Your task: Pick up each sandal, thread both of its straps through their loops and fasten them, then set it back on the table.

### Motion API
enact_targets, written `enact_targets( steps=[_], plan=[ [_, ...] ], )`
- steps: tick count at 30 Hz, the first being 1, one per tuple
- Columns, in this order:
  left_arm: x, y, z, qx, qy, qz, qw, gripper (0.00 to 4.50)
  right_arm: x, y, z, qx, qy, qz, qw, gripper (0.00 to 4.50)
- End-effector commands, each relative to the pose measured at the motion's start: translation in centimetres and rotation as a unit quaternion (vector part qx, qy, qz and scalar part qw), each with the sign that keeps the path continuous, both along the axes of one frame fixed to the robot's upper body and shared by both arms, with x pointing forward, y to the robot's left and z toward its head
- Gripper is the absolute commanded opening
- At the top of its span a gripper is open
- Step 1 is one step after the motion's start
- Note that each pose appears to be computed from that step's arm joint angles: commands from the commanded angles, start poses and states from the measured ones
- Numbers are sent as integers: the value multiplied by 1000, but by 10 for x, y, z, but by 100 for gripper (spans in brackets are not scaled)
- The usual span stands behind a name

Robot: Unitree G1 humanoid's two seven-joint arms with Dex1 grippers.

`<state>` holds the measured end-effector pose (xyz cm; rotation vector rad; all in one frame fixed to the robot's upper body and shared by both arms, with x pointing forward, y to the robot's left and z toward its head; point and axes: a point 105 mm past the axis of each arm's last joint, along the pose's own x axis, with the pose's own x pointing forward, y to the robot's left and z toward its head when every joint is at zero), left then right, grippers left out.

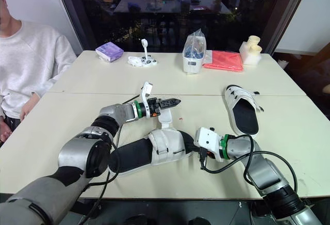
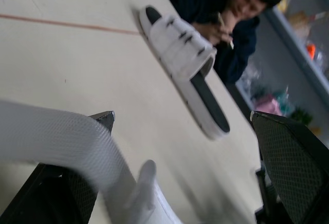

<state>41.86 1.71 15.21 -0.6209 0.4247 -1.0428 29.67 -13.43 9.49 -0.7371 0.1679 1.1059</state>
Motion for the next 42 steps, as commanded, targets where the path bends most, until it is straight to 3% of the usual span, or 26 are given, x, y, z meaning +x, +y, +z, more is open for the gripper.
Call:
enact_targets(
  steps=[1, 16, 25, 34, 38, 42],
  plan=[
    [8, -3, 27, -34, -27, 15, 999, 444, -5, -8, -25, -28, 43, -21, 998, 0],
    [19, 7, 58, -58, -57, 49, 996, 444, -4, -7, -25, -28, 41, -20, 999, 0],
    [14, 12, 73, -51, -96, 15, 994, 2, -4, -6, -26, -28, 41, -17, 999, 0],
    [-10, 15, 66, 54, -205, -99, 972, 2, -3, -3, -27, -28, 40, -17, 999, 0],
    [-19, 31, 36, 126, -210, -133, 960, 2, -3, -3, -27, -27, 41, -16, 999, 0],
    [-24, 45, 19, 158, -202, -144, 956, 2, -2, -2, -27, -27, 42, -14, 999, 0]
  ],
)
